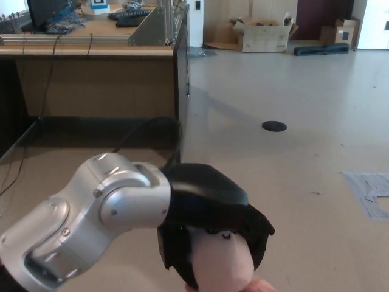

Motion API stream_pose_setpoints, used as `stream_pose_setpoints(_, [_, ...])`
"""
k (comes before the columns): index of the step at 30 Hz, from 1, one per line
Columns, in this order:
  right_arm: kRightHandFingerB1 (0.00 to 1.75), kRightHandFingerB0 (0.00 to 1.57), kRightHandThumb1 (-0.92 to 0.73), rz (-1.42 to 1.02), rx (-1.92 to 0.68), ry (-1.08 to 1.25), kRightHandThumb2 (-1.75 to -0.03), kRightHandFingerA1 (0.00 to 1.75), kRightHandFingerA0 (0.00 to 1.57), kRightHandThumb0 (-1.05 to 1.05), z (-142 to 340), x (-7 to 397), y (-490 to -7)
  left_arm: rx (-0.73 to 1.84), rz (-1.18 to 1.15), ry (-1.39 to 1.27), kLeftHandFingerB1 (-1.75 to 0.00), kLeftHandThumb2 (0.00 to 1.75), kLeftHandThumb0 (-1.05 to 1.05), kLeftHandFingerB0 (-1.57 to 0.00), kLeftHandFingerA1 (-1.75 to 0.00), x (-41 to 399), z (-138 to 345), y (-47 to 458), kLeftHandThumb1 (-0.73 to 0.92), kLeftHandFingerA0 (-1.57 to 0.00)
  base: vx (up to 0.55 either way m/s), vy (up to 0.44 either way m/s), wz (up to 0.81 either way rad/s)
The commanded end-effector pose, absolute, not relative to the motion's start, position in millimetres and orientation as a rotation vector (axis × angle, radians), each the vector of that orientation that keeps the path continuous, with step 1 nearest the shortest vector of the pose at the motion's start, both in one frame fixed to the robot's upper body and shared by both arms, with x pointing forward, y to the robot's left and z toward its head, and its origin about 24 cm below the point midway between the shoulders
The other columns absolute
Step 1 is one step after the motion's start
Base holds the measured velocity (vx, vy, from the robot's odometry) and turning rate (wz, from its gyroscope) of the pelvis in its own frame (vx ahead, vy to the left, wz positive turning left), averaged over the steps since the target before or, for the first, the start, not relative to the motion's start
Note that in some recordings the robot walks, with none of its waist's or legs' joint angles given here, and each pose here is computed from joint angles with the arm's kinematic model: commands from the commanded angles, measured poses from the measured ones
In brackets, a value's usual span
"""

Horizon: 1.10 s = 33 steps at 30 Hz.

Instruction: The robot extends its left hand to pick up an emotional support dumpling from the palm of a person and brings its hand down by its side. Then it extends its arm again to hand the dumpling back to the person.

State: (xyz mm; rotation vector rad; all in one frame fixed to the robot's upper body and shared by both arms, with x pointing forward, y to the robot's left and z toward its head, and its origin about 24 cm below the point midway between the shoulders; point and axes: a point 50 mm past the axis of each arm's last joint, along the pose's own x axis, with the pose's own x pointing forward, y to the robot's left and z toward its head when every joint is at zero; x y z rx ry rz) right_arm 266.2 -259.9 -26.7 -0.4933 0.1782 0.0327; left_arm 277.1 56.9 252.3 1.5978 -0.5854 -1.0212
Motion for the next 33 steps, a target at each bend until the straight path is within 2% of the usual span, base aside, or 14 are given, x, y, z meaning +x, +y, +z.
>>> stream_pose_setpoints(1, [0.47, 0.17, -0.72, 0.03, -0.507, 0.186, -1.09, 0.58, 0.32, -0.82, -22.5, 269.5, -265.3, 1.385, -0.757, -0.776, -1.75, 0.56, -0.06, -0.52, -1.75, 279.5, 253.6, 69.2, 0.63, -0.69, 0.0, 0.0, 0.0])
stream_pose_setpoints(2, [0.47, 0.18, -0.72, 0.033, -0.511, 0.184, -1.09, 0.59, 0.32, -0.82, -22.3, 269.2, -265.4, 1.28, -0.717, -0.754, -1.75, 0.57, -0.06, -0.54, -1.75, 280.6, 253.9, 72.1, 0.61, -0.7, 0.0, 0.0, 0.0])
stream_pose_setpoints(5, [0.47, 0.18, -0.72, 0.033, -0.512, 0.184, -1.09, 0.59, 0.32, -0.82, -22.3, 269.1, -265.5, 1.251, -0.705, -0.753, -1.75, 0.57, -0.06, -0.54, -1.75, 280.6, 253.5, 72.7, 0.61, -0.7, 0.0, 0.0, 0.0])
stream_pose_setpoints(6, [0.35, 0.25, -0.92, 0.036, -0.515, 0.185, -0.68, 0.49, 0.36, -0.82, -22.6, 268.9, -265.4, 1.087, -0.689, -0.731, -1.75, 0.53, -0.1, -0.55, -1.75, 285.1, 253.5, 78.8, 0.63, -0.72, 0.0, 0.0, 0.0])
stream_pose_setpoints(7, [0.35, 0.25, -0.92, 0.04, -0.519, 0.187, -0.68, 0.49, 0.36, -0.82, -23.1, 268.6, -265.3, 0.882, -0.663, -0.699, -1.75, 0.53, -0.1, -0.55, -1.75, 290.9, 251.4, 87.7, 0.63, -0.72, 0.0, 0.0, 0.0])
stream_pose_setpoints(11, [0.35, 0.26, -0.92, 0.047, -0.509, 0.193, -0.68, 0.5, 0.37, -0.83, -25.8, 266.7, -262.7, 0.498, -0.628, -0.571, -1.75, 0.52, -0.19, -0.56, -1.75, 304.0, 240.3, 106.5, 0.62, -0.7, 0.0, 0.0, 0.0])
stream_pose_setpoints(16, [0.35, 0.27, -0.92, 0.05, -0.509, 0.192, -0.68, 0.5, 0.37, -0.83, -26.2, 266.8, -261.4, 0.402, -0.6, -0.538, -1.75, 0.52, -0.21, -0.58, -1.75, 306.4, 236.4, 111.6, 0.6, -0.72, 0.0, 0.0, 0.0])
stream_pose_setpoints(17, [0.37, 0.28, -0.92, 0.055, -0.517, 0.187, -0.69, 0.51, 0.38, -0.83, -25.7, 267.2, -261.0, -0.001, -0.6, -0.431, -1.75, 0.53, -0.08, -0.57, -1.75, 311.6, 235.1, 128.6, 0.64, -0.75, 0.0, 0.0, 0.0])
stream_pose_setpoints(19, [0.37, 0.29, -0.92, 0.056, -0.52, 0.184, -0.69, 0.52, 0.39, -0.83, -25.3, 267.7, -260.7, -0.194, -0.612, -0.39, -1.75, 0.54, -0.04, -0.57, -1.75, 312.0, 235.4, 135.5, 0.64, -0.75, 0.0, 0.0, 0.0])
stream_pose_setpoints(24, [0.36, 0.3, -0.92, 0.061, -0.523, 0.184, -0.69, 0.52, 0.39, -0.84, -24.5, 268.6, -261.2, -0.334, -0.533, -0.502, -1.75, 0.54, -0.05, -0.51, -1.75, 308.3, 266.6, 173.1, 0.68, -0.69, 0.0, 0.0, 0.0])
stream_pose_setpoints(26, [0.37, 0.31, -0.92, 0.06, -0.522, 0.189, -0.68, 0.53, 0.41, -0.83, -24.7, 268.3, -261.7, -0.385, -0.497, -0.55, -1.75, 0.5, -0.04, -0.5, -1.75, 307.2, 280.3, 204.9, 0.67, -0.63, 0.0, 0.0, 0.0])
stream_pose_setpoints(30, [0.37, 0.31, -0.92, 0.061, -0.525, 0.19, -0.68, 0.53, 0.41, -0.83, -25.1, 267.7, -261.9, -0.412, -0.488, -0.558, -1.75, 0.5, -0.04, -0.5, -1.75, 305.7, 284.4, 214.9, 0.67, -0.63, 0.0, 0.0, 0.0])
stream_pose_setpoints(31, [0.37, 0.31, -0.92, 0.064, -0.524, 0.198, -0.67, 0.52, 0.4, -0.83, -27.0, 266.5, -261.3, -0.405, -0.45, -0.589, -1.74, 0.53, -0.06, -0.56, -1.75, 299.1, 288.3, 238.3, 0.66, -0.67, 0.0, 0.0, 0.0])
stream_pose_setpoints(33, [0.37, 0.31, -0.92, 0.07, -0.523, 0.212, -0.67, 0.52, 0.39, -0.83, -30.1, 264.0, -260.6, -0.404, -0.398, -0.642, -1.73, 0.52, -0.06, -0.57, -1.75, 283.8, 295.8, 274.9, 0.66, -0.68, 0.0, 0.0, 0.0])
